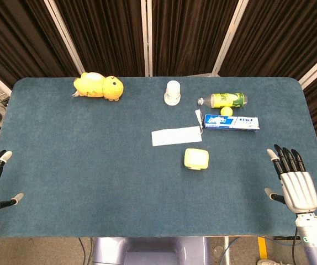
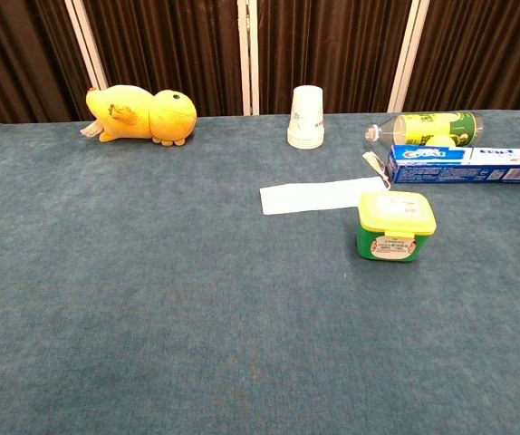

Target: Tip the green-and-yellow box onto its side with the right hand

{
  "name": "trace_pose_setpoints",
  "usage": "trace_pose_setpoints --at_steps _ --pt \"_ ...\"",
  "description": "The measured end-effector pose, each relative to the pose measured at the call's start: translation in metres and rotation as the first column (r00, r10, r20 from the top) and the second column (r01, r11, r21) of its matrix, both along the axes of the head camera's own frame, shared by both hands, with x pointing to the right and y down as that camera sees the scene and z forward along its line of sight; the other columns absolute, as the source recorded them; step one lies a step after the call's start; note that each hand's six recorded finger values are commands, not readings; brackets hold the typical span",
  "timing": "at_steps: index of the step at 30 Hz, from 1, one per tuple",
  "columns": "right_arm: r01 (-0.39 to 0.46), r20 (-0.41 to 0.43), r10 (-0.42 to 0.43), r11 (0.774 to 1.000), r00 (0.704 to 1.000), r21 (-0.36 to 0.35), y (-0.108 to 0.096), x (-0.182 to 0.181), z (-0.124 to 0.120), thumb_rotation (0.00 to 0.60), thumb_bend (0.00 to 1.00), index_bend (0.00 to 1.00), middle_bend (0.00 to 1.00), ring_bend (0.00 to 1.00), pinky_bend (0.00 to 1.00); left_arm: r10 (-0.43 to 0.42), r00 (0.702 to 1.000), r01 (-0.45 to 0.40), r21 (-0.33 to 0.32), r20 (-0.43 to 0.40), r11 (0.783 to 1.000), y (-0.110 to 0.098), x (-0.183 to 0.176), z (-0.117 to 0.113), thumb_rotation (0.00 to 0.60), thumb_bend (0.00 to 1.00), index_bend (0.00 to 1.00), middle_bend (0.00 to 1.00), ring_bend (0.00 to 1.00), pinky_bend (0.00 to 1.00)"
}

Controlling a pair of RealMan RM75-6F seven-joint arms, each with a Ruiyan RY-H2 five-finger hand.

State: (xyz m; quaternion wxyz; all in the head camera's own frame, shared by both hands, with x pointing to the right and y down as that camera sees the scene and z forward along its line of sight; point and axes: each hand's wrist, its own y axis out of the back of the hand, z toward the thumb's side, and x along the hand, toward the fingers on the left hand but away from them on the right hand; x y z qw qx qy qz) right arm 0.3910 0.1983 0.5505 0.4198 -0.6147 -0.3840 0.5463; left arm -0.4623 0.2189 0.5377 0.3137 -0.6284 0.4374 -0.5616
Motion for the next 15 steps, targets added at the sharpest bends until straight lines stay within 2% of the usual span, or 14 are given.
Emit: trace_pose_setpoints --at_steps 9,15 --pt "0.029 -0.006 -0.029 0.999 1.000 -0.033 -0.001 -0.011 0.009 0.600 0.00 0.00 0.00 0.00 0.00 -0.005 1.000 0.006 -0.006 0.005 1.000 0.000 -0.002 0.001 0.600 0.00 0.00 0.00 0.00 0.00" --pt "0.147 0.009 -0.147 0.984 0.989 -0.097 -0.019 -0.050 0.021 0.600 0.00 0.00 0.00 0.00 0.00 -0.006 1.000 0.006 -0.014 0.013 1.000 0.000 -0.002 0.004 0.600 0.00 0.00 0.00 0.00 0.00"
